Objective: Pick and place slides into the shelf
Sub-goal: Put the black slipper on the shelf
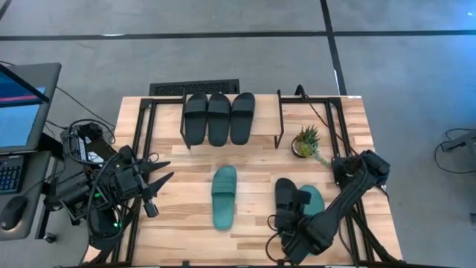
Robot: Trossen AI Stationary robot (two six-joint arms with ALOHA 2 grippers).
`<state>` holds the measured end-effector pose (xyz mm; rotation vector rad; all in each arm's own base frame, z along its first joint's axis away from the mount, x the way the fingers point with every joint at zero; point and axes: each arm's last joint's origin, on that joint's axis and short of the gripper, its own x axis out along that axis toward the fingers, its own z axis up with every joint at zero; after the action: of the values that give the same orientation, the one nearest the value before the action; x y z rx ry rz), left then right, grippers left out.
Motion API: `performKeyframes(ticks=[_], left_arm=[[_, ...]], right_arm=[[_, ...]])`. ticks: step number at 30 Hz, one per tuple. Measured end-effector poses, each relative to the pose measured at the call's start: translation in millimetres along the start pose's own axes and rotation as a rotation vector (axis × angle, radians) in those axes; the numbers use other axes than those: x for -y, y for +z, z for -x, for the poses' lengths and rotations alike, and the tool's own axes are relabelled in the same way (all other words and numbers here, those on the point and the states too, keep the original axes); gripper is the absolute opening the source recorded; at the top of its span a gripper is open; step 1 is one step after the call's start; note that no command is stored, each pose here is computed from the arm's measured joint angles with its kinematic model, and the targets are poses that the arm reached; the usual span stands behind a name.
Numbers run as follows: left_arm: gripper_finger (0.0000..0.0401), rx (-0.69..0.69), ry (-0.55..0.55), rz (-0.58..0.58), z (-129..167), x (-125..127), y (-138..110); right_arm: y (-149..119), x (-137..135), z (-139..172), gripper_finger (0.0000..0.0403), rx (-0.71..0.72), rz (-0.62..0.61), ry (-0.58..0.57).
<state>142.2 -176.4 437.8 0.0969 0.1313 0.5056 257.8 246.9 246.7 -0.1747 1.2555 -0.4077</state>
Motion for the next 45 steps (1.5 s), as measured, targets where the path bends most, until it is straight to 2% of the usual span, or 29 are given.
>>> performKeyframes(ticks=[11,15,18,22,28,32,38,45], left_arm=[[0.0122,0.002,-0.003,0.025,0.0,2.0,1.1],[0.0122,0.002,-0.003,0.026,0.0,2.1,1.2],[0.0122,0.002,-0.003,0.026,-0.1,2.1,1.2],[0.0122,0.002,-0.003,0.026,0.0,2.1,1.1],[0.0122,0.001,-0.002,0.014,-0.1,1.3,0.7],[0.0122,0.001,-0.002,0.007,-0.1,1.3,0.7],[0.0122,0.001,-0.002,0.006,-0.1,1.3,0.7],[0.0122,0.001,-0.002,0.006,-0.1,1.3,0.7]], right_arm=[[-8.6,-19.3,-23.2,0.0161,-0.032,-0.016,-0.073],[-14.1,-15.0,-32.7,0.0169,-0.058,-0.036,-0.125],[-16.7,-16.1,-37.2,0.0173,-0.057,-0.037,-0.122],[-15.6,-17.6,-37.8,0.0172,-0.037,-0.007,-0.117],[-15.2,-11.5,-43.1,0.0165,-0.007,0.022,-0.187],[-19.3,-11.1,-57.5,0.0165,-0.038,0.034,-0.187],[-18.6,-9.9,-59.0,0.0165,-0.026,0.042,-0.201],[-20.5,-15.2,-67.3,0.0164,-0.024,0.064,-0.150]])
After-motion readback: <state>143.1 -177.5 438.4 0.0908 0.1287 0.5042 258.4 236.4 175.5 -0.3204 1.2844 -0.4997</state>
